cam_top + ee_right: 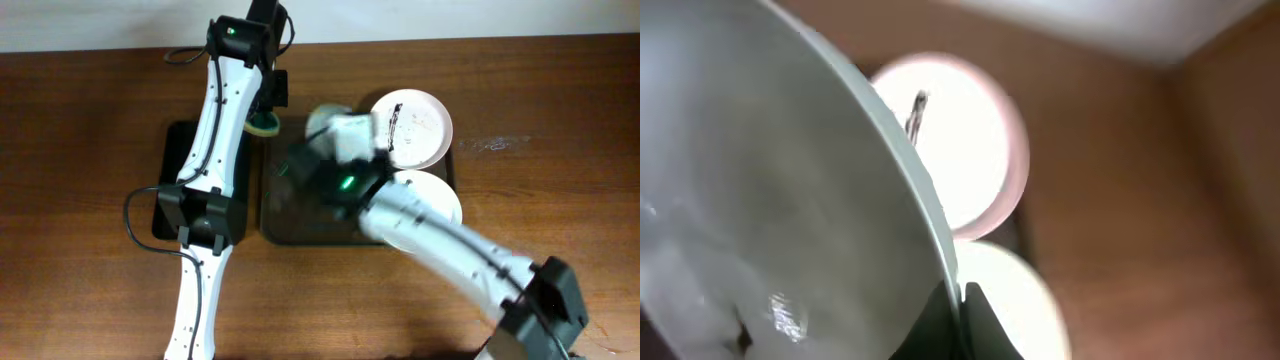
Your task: Clean dirty plates on tray and stack at the side
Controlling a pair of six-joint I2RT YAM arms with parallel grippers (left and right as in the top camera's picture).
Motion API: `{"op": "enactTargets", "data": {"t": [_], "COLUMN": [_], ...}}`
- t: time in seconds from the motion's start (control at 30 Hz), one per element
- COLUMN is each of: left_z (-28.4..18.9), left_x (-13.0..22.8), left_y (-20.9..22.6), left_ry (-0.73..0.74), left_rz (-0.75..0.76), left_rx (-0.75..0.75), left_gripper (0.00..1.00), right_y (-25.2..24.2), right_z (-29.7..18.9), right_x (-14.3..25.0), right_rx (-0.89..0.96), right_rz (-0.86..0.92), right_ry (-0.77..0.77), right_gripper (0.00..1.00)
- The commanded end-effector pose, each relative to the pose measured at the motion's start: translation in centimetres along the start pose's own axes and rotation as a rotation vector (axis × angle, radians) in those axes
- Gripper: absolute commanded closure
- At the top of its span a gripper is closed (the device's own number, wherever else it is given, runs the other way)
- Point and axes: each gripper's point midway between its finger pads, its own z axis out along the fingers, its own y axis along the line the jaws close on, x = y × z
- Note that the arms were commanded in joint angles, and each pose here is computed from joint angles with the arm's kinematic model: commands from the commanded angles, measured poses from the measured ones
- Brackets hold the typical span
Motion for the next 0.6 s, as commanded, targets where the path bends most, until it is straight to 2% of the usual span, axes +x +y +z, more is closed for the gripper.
{"op": "enactTargets", "data": {"t": [0.0,0.07,0.17,0.23,0.27,0.3,0.4,0.57], "left_z": [-0.4,-0.4,-0.4,-0.4,-0.4,-0.4,-0.4,-0.5], "left_x": [-0.4,-0.4,-0.4,-0.4,-0.4,-0.3,-0.3,-0.4], "left_y": [0.2,0.2,0.2,0.2,0.2,0.0,-0.2,-0.4], "left_ry": [-0.017,-0.017,-0.017,-0.017,-0.017,-0.014,-0.012,-0.018], "left_rz": [0.004,0.003,0.004,0.004,0.004,0.004,0.004,0.007], "left_rx": [0.007,0.007,0.007,0.007,0.007,0.018,0.033,0.035], "left_gripper": [1.0,1.0,1.0,1.0,1.0,1.0,1.0,1.0], "right_y": [3.6,5.0,6.7,7.0,7.2,7.8,8.2,9.4], "right_z": [4.8,7.6,8.3,8.2,8.2,8.1,9.7,13.0], "right_x": [4.2,6.8,8.2,8.3,8.1,7.7,5.0,6.2], "right_rx": [-0.326,-0.373,-0.422,-0.471,-0.521,-0.614,-0.872,-0.913], "right_rz": [0.191,0.19,0.164,0.055,-0.019,-0.093,-0.206,-0.265], "right_ry": [0.406,0.526,0.581,0.564,0.544,0.523,0.384,0.369], "right_gripper": [0.96,0.96,0.96,0.67,0.56,0.53,0.53,0.6]}}
